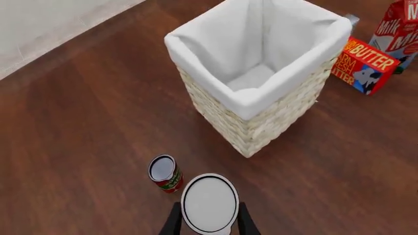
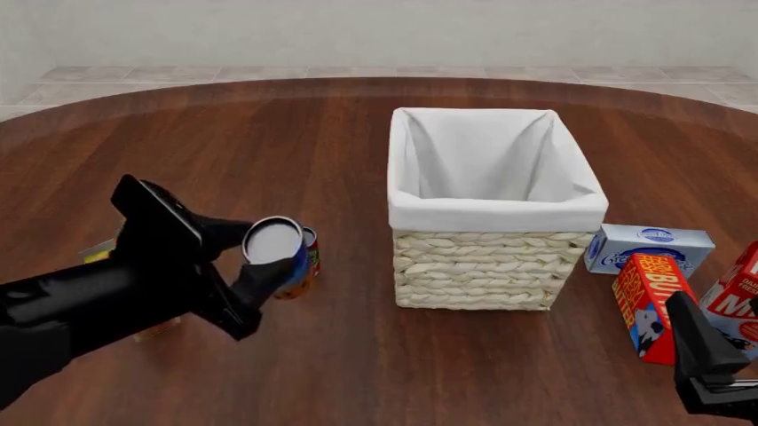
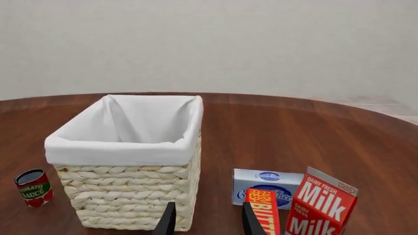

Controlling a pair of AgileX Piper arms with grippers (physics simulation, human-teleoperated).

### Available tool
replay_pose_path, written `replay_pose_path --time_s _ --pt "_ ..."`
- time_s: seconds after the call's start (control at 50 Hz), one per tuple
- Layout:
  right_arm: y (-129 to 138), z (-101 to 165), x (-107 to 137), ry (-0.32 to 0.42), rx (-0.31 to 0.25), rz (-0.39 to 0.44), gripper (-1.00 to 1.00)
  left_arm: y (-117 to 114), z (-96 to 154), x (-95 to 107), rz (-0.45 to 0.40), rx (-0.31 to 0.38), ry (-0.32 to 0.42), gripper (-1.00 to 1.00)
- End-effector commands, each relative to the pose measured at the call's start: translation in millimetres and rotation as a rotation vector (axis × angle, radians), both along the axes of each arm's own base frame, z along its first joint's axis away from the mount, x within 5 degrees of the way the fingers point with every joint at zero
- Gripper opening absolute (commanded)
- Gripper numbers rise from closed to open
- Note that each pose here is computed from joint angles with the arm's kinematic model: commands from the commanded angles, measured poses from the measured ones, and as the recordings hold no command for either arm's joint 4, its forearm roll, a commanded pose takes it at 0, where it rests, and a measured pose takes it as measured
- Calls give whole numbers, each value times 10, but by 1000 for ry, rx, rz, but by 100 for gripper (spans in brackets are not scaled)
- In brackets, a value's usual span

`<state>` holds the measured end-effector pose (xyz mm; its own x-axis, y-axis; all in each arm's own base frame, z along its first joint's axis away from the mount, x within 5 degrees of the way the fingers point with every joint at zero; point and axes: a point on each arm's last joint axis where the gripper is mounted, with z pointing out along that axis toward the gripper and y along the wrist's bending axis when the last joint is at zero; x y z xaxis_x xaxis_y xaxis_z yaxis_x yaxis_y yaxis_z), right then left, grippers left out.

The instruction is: Pick up the alphabet soup and the tomato sauce, and put them in the basket.

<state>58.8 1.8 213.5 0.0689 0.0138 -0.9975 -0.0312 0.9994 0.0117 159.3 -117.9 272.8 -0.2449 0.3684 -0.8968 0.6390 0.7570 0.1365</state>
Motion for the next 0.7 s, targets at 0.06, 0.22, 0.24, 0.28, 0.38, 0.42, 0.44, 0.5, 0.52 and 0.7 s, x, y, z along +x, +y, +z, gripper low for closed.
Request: replay_pose_path --time_s 0.06,0.22,0.24,0.28,0.38,0.42,0.44,0.5,0.52,0.7 --pt "-1 0 -2 -1 -1 -1 100 -57 244 12 -40 15 -60 -100" --pt "-2 0 -1 0 -1 -3 100 -90 336 37 -50 15 -77 -100" --pt "-2 0 -1 -1 -1 -4 100 -101 359 40 -55 17 -82 -100" --pt "-3 0 -2 -1 -2 -5 100 -113 385 48 -57 16 -86 -100" --pt "-3 0 -2 -1 -2 -5 100 -146 465 67 -67 13 -102 -100" --pt "-3 1 -2 -1 -3 -5 100 -151 483 70 -68 13 -105 -100" --pt "-3 0 -2 -1 -2 -5 100 -155 492 73 -69 13 -107 -100" --pt "-3 0 -2 -1 -3 -5 100 -171 533 83 -75 16 -116 -100" --pt "-3 1 -2 -1 -3 -5 100 -176 552 87 -76 14 -118 -100" --pt "-3 0 -2 -1 -3 -5 100 -240 655 135 -90 17 -139 -100"
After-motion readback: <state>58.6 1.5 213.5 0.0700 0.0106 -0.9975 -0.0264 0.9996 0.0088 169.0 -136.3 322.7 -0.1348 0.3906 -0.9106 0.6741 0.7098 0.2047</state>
